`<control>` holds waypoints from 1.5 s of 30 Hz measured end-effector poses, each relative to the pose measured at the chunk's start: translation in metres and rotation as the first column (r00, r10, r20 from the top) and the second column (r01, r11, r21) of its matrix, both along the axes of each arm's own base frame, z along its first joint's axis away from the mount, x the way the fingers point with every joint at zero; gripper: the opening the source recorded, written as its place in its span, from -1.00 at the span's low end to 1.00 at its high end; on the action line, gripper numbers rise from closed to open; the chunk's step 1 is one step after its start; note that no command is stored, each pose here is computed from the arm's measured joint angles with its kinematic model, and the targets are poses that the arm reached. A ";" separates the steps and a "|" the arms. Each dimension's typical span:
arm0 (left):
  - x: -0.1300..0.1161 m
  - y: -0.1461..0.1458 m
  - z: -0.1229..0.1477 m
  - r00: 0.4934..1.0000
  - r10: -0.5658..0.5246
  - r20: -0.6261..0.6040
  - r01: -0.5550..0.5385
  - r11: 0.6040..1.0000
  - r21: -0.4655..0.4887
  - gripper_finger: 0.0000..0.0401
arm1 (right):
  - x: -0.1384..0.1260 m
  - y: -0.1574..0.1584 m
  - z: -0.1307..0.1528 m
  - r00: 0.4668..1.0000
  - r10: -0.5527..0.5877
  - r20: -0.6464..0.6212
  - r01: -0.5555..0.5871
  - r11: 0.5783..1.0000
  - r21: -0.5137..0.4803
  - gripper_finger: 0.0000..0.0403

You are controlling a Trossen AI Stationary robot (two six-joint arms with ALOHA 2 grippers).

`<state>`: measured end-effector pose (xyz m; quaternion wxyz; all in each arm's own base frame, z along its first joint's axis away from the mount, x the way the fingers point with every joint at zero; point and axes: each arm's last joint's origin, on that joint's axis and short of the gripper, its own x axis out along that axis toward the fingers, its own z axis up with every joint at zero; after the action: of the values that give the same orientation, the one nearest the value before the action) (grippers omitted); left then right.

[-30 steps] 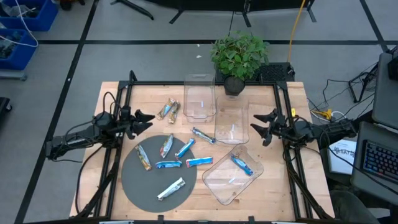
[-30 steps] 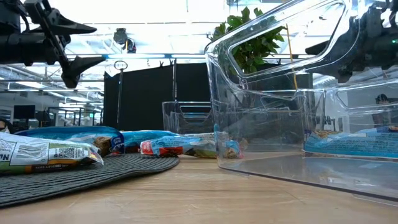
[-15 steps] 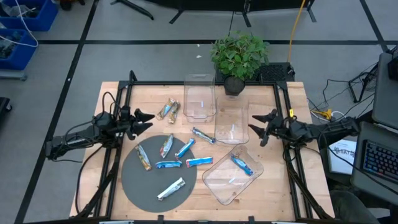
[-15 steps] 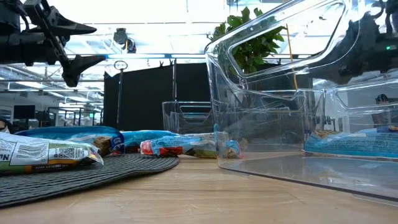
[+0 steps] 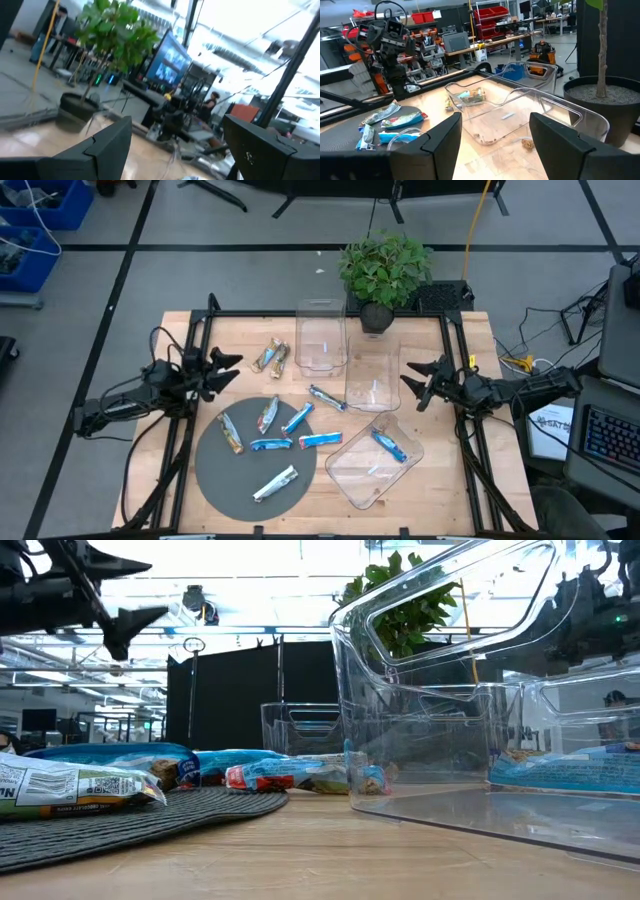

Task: Pick and place Granola Bars by type
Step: Put the red granola bar into the top transparent bin

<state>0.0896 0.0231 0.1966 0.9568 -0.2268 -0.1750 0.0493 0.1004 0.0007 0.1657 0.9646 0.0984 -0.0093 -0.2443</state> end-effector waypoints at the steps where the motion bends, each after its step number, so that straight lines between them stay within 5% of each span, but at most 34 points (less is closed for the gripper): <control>1: -0.001 0.000 0.002 1.000 0.000 0.021 0.000 1.000 0.006 0.55 | 0.000 0.000 0.000 1.000 0.000 -0.001 0.000 1.000 0.000 0.11; 12: -0.023 -0.005 0.076 0.995 0.086 0.050 -0.093 0.984 0.153 0.55 | 0.000 0.000 0.000 1.000 0.002 0.000 -0.002 1.000 0.000 0.11; 19: -0.026 -0.004 0.146 0.977 0.181 -0.111 -0.164 0.975 0.146 0.55 | 0.000 0.000 0.000 1.000 0.003 0.001 -0.003 1.000 0.000 0.11; 25: -0.003 0.003 0.194 0.946 0.195 -0.258 -0.159 0.975 0.154 0.55 | 0.000 0.000 0.000 1.000 0.003 0.002 -0.003 1.000 0.000 0.11; 31: 0.026 0.010 0.227 0.910 0.113 -0.398 -0.093 0.993 0.069 0.55 | 0.000 0.000 0.000 1.000 0.003 0.002 -0.003 1.000 0.000 0.11; 37: 0.053 0.013 0.242 0.802 0.027 -0.597 -0.021 1.000 0.017 0.55 | 0.000 0.000 0.000 1.000 0.003 0.002 -0.003 1.000 0.000 0.11; 45: 0.075 0.018 0.239 0.693 -0.052 -0.719 -0.119 0.976 -0.185 0.55 | 0.000 0.000 0.000 1.000 0.003 0.002 -0.003 1.000 0.000 0.11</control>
<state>0.1646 0.0407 0.4352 0.9170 -0.2889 0.2159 0.1703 0.1005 0.0008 0.1660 0.9650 0.0988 -0.0101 -0.2428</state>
